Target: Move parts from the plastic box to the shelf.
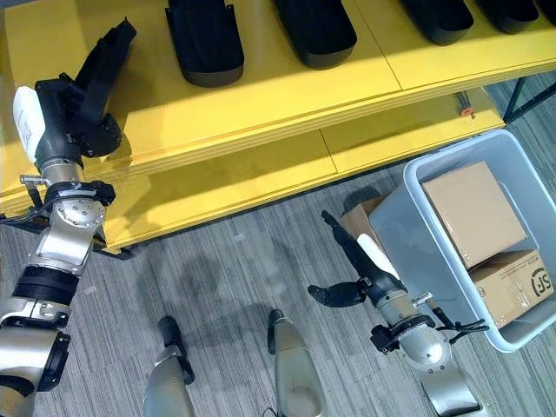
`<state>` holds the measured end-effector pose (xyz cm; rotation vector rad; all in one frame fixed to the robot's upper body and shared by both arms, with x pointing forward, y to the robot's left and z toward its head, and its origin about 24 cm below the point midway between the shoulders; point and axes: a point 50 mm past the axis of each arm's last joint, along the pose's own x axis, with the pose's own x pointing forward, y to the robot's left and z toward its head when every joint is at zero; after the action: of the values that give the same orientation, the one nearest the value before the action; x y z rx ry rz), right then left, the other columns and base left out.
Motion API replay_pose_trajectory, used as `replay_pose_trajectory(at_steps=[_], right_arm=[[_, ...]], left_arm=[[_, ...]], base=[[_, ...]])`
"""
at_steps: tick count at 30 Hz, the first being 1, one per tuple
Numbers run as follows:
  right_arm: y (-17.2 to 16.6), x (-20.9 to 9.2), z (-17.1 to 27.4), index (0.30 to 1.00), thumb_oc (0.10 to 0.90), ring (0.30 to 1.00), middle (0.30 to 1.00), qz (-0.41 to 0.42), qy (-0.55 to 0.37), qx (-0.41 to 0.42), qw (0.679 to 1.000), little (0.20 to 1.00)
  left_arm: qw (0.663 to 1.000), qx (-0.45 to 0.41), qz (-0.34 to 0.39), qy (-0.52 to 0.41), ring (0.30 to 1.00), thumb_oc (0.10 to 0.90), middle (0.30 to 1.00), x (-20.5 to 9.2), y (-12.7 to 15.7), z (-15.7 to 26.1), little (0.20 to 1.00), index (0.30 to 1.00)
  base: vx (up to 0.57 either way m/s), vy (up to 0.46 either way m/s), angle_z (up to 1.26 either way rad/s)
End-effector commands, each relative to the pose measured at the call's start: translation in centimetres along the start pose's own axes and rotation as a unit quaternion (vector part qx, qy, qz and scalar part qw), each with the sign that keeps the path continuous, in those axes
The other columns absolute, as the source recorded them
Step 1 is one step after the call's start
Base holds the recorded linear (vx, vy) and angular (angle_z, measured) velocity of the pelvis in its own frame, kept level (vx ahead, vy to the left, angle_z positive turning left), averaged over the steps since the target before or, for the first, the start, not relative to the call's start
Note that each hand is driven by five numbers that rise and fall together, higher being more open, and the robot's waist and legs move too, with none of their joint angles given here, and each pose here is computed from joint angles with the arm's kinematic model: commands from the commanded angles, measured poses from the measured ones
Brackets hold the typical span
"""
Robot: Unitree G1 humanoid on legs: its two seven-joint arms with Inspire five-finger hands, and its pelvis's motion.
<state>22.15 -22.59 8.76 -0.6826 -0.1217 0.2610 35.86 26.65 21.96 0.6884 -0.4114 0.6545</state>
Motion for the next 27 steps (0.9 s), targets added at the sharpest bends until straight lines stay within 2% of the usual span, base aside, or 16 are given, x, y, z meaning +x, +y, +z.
replay_pose_trajectory(at_steps=[1, 14, 27], right_arm=[[-1.4, 0.6, 3.0, 1.000, 0.900, 1.000, 1.000, -0.042, -0.095, 0.000, 0.995, 1.000], [-1.5, 0.6, 2.9, 1.000, 0.900, 1.000, 1.000, -0.035, -0.094, -0.016, 0.995, 1.000], [-1.6, 0.3, 2.6, 1.000, 0.900, 1.000, 1.000, -0.042, -0.086, -0.020, 0.995, 1.000]], left_arm=[[0.989, -0.043, 0.099, -0.103, 0.300, 0.400, 0.300, 3.1, 3.7, 5.4, 0.300, 0.300], [0.984, -0.025, 0.140, -0.107, 0.300, 0.400, 0.300, 4.7, 6.4, 5.9, 0.300, 0.300], [0.982, -0.024, 0.148, -0.113, 0.300, 0.400, 0.300, 5.6, 7.5, 6.7, 0.300, 0.300]], base=[[0.00, 0.000, 0.00], [0.01, -0.007, 0.04], [0.02, 0.000, -0.01]])
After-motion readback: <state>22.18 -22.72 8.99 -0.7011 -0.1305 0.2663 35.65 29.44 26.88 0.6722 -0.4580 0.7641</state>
